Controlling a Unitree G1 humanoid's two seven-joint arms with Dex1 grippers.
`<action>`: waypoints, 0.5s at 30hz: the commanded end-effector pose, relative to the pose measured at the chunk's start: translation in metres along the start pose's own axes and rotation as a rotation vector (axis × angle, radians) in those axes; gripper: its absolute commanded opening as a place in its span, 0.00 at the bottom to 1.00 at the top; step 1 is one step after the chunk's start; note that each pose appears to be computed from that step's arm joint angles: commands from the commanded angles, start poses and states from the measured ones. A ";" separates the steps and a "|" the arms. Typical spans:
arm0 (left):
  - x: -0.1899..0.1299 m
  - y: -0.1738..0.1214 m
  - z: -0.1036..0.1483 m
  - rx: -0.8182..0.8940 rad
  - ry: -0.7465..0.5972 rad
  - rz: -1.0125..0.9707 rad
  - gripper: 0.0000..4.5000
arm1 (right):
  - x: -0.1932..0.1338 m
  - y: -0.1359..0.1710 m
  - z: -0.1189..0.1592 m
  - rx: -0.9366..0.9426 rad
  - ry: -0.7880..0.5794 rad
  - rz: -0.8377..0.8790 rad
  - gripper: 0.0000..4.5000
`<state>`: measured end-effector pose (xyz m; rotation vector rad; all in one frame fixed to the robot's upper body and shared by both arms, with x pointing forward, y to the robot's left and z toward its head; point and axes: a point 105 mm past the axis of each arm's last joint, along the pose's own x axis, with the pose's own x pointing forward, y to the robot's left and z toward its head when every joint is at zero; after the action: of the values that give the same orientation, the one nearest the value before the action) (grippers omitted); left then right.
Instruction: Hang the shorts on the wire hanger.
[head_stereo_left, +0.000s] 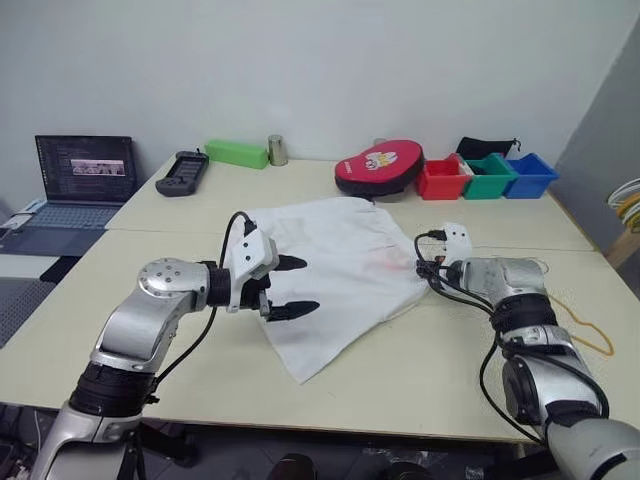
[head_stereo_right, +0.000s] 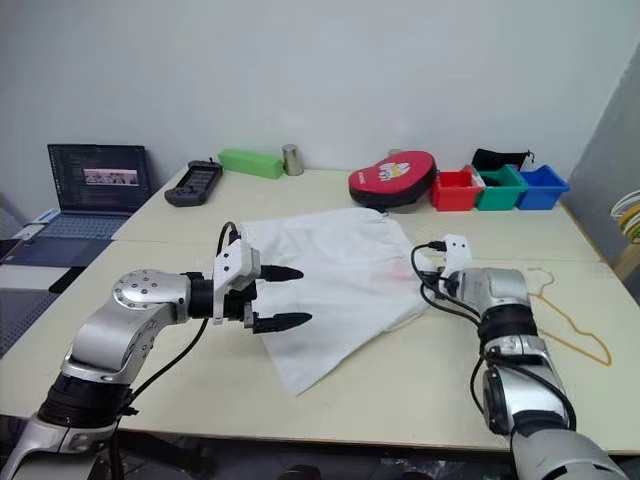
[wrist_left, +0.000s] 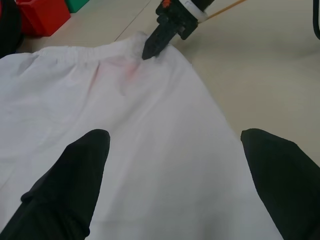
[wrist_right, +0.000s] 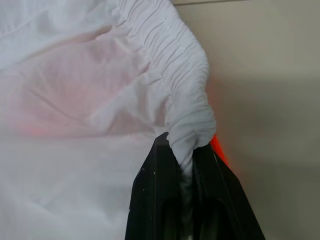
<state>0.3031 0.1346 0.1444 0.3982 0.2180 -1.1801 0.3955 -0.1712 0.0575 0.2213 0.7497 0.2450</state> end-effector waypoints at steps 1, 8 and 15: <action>0.000 0.001 0.011 0.038 -0.036 -0.002 1.00 | -0.030 -0.003 0.005 0.006 -0.032 -0.034 0.01; 0.005 -0.003 0.009 0.036 -0.038 -0.038 1.00 | -0.068 0.006 -0.051 0.152 0.030 -0.070 0.01; 0.005 -0.002 0.007 0.046 -0.033 -0.055 1.00 | -0.085 0.038 -0.104 0.219 0.008 -0.042 0.01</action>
<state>0.3022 0.1289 0.1361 0.3864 0.2281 -1.2315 0.2654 -0.1565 0.0447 0.4155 0.7991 0.1062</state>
